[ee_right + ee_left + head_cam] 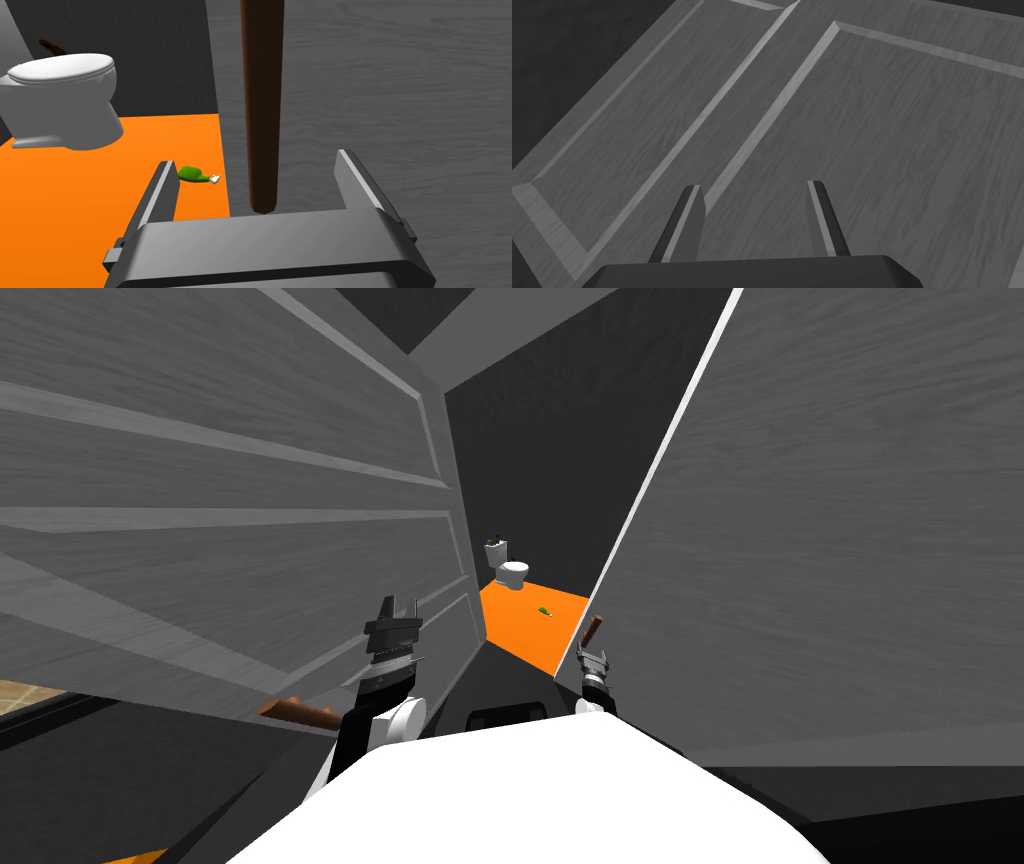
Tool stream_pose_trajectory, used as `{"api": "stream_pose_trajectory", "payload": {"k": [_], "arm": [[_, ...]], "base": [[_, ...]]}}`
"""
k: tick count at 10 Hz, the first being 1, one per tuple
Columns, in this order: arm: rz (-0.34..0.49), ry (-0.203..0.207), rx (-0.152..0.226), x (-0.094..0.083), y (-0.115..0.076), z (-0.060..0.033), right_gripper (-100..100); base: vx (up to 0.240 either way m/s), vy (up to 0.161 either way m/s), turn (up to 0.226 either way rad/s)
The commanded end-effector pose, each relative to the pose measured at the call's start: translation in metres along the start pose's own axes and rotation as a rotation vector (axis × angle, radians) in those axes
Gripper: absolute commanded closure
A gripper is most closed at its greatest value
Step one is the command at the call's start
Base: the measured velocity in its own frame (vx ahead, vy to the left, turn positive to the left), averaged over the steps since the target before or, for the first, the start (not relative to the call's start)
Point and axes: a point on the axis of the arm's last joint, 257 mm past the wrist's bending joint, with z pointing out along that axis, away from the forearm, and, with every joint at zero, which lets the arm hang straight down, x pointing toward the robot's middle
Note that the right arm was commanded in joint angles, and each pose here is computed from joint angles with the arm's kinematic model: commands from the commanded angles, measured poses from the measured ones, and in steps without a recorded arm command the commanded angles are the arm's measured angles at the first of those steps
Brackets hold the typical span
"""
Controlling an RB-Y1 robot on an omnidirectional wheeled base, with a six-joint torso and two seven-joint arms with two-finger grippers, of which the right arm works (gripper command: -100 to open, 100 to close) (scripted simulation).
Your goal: Pull the door open
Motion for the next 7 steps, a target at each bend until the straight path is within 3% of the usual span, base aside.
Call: {"api": "stream_pose_trajectory", "payload": {"k": [1, 4, 7], "arm": [[0.002, -0.001, -0.004, -0.002, 0.012, 0.0001, -100], [0.002, -0.002, -0.016, -0.005, 0.052, -0.0003, -100], [0.002, -0.001, -0.022, -0.005, 0.072, -0.0005, -100]], "base": [[0.103, 0.016, 0.020], [0.138, -0.002, 0.038], [0.120, -0.020, 0.025]]}}
